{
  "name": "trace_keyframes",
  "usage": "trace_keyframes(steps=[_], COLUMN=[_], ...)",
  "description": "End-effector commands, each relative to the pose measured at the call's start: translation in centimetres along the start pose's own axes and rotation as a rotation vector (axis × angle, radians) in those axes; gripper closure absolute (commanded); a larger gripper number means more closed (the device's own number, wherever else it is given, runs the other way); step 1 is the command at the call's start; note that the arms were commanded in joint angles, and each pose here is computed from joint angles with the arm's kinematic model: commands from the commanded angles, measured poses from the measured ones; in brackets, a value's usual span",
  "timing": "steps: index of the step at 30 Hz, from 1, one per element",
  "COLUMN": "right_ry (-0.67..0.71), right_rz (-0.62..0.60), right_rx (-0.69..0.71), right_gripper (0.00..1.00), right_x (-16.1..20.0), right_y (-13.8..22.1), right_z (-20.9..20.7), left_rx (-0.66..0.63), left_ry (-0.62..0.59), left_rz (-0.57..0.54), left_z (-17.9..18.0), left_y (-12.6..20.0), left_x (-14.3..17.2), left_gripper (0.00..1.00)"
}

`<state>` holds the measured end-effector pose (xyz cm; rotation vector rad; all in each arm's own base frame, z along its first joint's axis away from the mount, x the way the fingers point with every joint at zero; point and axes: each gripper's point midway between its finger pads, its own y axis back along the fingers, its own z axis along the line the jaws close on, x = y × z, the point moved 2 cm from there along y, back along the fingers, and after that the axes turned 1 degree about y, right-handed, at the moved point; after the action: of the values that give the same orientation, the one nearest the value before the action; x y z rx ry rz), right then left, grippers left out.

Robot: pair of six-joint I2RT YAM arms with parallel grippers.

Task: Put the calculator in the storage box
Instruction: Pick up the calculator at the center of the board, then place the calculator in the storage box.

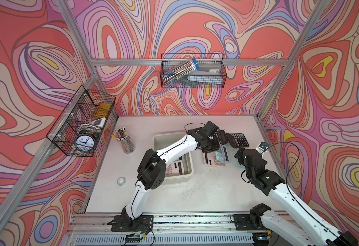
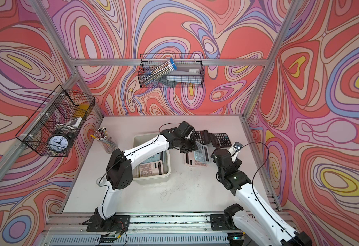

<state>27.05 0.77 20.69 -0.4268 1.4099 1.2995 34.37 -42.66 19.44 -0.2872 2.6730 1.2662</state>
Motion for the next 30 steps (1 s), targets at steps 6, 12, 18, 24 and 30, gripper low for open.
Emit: trace_keyframes(steps=[6, 12, 18, 24, 30], right_ry=[0.008, 0.006, 0.018, 0.034, 0.06], right_rz=[-0.021, 0.005, 0.042, 0.056, 0.08], right_rx=[0.01, -0.035, -0.066, -0.094, -0.1], right_gripper=[0.02, 0.02, 0.02, 0.02, 0.02], right_x=[0.0, 0.6, 2.0, 2.5, 3.2], right_y=[0.0, -0.4, -1.2, -1.6, -2.3], right_z=[-0.5, 0.3, 1.0, 1.7, 2.1], left_rx=[0.013, 0.02, 0.031, 0.052, 0.061], left_ry=[-0.172, -0.193, -0.186, -0.164, -0.093], left_rz=[-0.047, -0.076, -0.134, -0.192, -0.22], left_z=[-1.0, 0.3, 2.3, 5.0, 8.9], left_y=[9.1, 13.4, 18.1, 22.7, 25.0], left_x=[-0.2, -0.6, -1.5, -2.1, -2.7], left_gripper=[1.0, 1.0, 1.0, 1.0, 1.0])
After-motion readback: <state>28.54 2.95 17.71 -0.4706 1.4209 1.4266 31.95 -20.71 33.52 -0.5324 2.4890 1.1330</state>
